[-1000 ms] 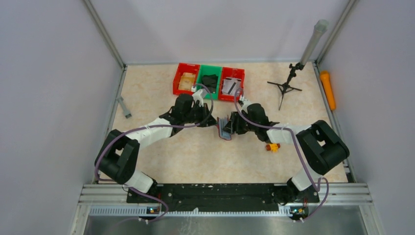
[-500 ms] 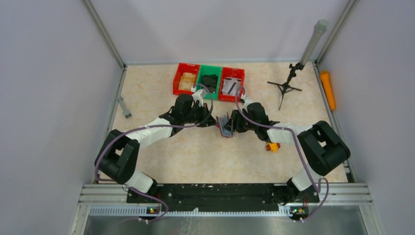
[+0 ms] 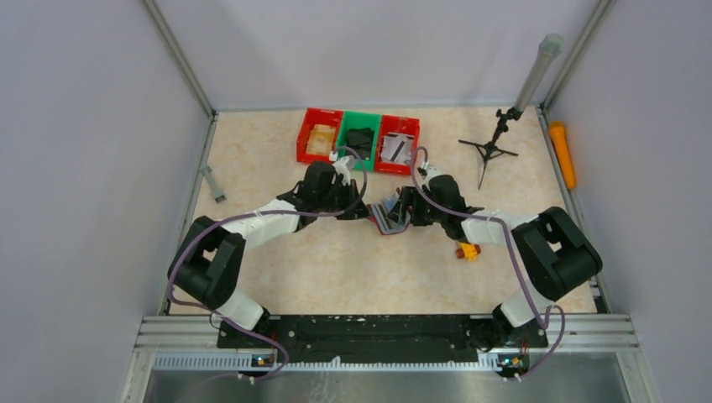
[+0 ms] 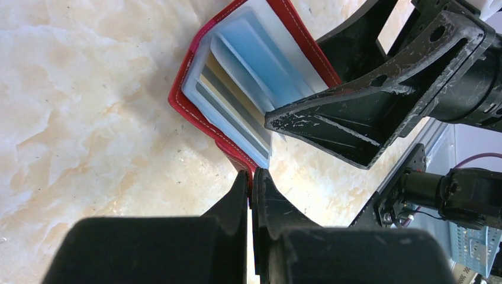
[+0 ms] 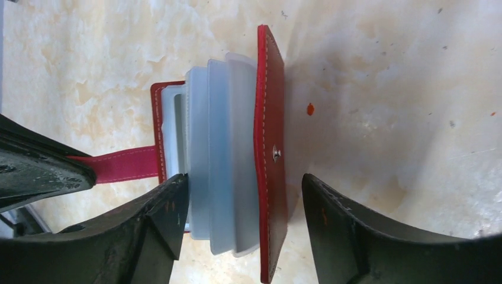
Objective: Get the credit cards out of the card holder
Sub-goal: Open the card holder at the center of the board.
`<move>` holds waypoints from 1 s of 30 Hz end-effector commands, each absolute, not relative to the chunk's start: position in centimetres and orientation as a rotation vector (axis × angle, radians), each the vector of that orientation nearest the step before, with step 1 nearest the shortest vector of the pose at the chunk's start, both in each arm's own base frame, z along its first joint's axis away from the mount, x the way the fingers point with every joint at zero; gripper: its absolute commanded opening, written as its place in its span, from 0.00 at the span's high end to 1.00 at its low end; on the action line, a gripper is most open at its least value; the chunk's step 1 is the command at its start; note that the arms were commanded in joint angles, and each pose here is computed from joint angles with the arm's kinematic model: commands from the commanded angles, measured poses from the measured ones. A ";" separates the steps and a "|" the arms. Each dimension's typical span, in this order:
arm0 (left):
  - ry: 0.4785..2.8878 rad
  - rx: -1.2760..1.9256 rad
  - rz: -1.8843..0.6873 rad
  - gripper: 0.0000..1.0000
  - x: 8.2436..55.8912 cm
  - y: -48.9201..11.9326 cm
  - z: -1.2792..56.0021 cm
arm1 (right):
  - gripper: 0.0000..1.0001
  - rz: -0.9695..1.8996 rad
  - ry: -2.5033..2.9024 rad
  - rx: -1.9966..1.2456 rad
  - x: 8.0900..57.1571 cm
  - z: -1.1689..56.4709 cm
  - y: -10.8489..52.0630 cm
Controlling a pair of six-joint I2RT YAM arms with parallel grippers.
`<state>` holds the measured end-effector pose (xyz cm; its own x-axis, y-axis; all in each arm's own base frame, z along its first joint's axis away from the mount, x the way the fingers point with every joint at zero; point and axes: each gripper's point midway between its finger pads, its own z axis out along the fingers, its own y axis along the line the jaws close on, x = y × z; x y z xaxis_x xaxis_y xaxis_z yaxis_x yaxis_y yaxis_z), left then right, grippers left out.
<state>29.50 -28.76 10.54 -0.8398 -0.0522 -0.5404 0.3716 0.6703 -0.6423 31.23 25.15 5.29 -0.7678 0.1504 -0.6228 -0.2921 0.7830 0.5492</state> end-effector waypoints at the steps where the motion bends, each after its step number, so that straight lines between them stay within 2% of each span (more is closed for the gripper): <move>1: 2.304 0.264 -1.079 1.00 30.6 -29.3 12.2 | 0.25 0.847 2.275 -0.085 31.6 5.6 24.5; 8: 2.306 0.264 -1.081 1.00 30.5 -29.4 12.2 | 0.24 0.883 2.271 -0.079 31.6 5.7 24.5; 11: 2.306 0.266 -1.084 1.00 30.5 -29.4 12.2 | 0.18 0.908 2.273 -0.090 31.4 5.6 24.8; 17: 2.306 0.268 -1.086 0.99 30.5 -29.4 12.2 | 0.14 0.930 2.273 -0.109 31.1 5.5 25.0; 18: 2.305 0.268 -1.087 0.99 30.5 -29.4 12.2 | 0.15 0.933 2.272 -0.109 31.2 5.6 25.1; 21: 2.305 0.270 -1.088 0.99 30.5 -29.4 12.2 | 0.28 0.928 2.279 -0.106 31.2 5.4 25.0; 23: 2.303 0.270 -1.089 0.99 30.5 -29.5 12.3 | 0.32 0.923 2.289 -0.104 31.3 5.2 24.9; 24: 2.303 0.269 -1.088 0.99 30.5 -29.4 12.3 | 0.31 0.914 2.301 -0.102 31.3 4.9 24.9; 28: 2.303 0.269 -1.090 0.99 30.5 -29.4 12.3 | 0.15 0.964 2.300 -0.149 30.9 5.0 25.6; 30: 2.302 0.271 -1.092 0.99 30.5 -29.5 12.3 | 0.13 0.979 2.295 -0.159 30.7 5.1 25.7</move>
<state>29.43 -28.75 10.55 -0.8434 -0.0496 -0.5350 0.3685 0.6714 -0.6430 30.46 25.26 4.62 -0.7992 0.1401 -0.5845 -0.3049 0.7436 0.5951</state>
